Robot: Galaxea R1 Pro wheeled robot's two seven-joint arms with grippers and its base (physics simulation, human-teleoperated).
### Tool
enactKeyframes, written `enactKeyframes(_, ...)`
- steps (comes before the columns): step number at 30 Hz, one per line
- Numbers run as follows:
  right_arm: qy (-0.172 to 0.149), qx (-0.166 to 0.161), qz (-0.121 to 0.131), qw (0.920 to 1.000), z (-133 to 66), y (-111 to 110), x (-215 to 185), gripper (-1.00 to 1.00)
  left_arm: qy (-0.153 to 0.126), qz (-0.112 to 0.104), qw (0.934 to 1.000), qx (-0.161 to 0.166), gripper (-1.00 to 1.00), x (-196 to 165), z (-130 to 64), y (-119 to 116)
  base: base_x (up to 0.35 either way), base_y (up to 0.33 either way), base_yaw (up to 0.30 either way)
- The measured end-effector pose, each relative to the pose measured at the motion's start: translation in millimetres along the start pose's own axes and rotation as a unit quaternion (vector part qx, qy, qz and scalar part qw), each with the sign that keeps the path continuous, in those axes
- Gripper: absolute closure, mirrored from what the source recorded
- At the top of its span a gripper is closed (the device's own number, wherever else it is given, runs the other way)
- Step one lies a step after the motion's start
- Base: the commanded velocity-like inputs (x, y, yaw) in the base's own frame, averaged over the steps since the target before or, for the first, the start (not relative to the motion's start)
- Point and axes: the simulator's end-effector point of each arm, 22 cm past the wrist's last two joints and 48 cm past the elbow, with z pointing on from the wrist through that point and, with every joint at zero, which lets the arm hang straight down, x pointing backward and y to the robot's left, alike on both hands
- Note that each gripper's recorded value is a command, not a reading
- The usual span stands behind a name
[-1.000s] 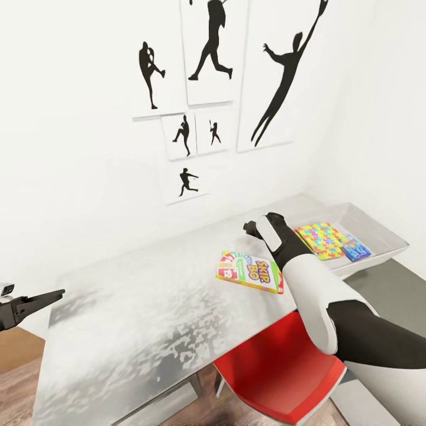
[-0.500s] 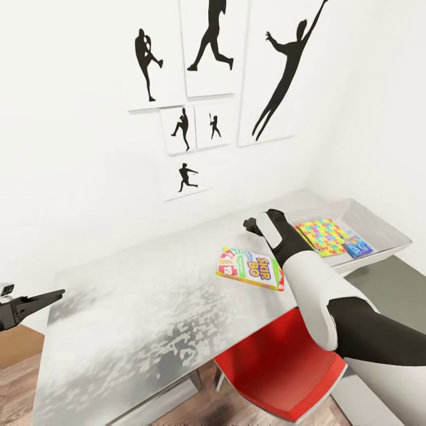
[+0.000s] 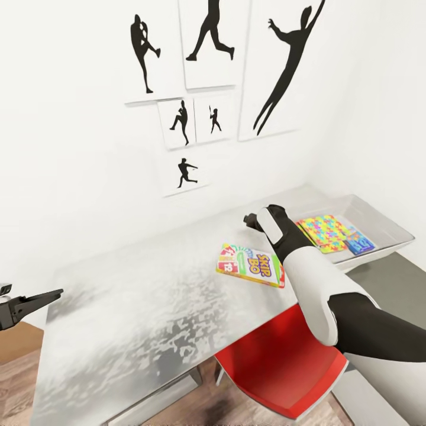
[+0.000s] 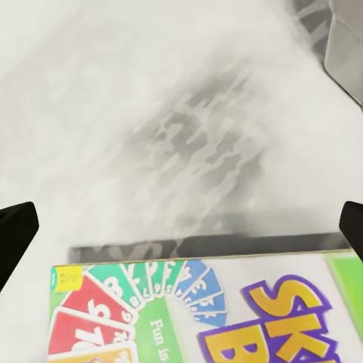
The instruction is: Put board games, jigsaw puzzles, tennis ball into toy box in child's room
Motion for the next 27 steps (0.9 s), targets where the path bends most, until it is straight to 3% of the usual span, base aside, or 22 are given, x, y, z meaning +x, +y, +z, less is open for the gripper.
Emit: enactKeyframes(27, 0.018, 0.007, -0.002, 0.9998, 24.4, -5.2, 18.9, -1.00, 0.011, -0.016, 0.9998, -0.009, -1.00, 11.9, 4.6, 16.3, 0.000, 0.000, 0.000)
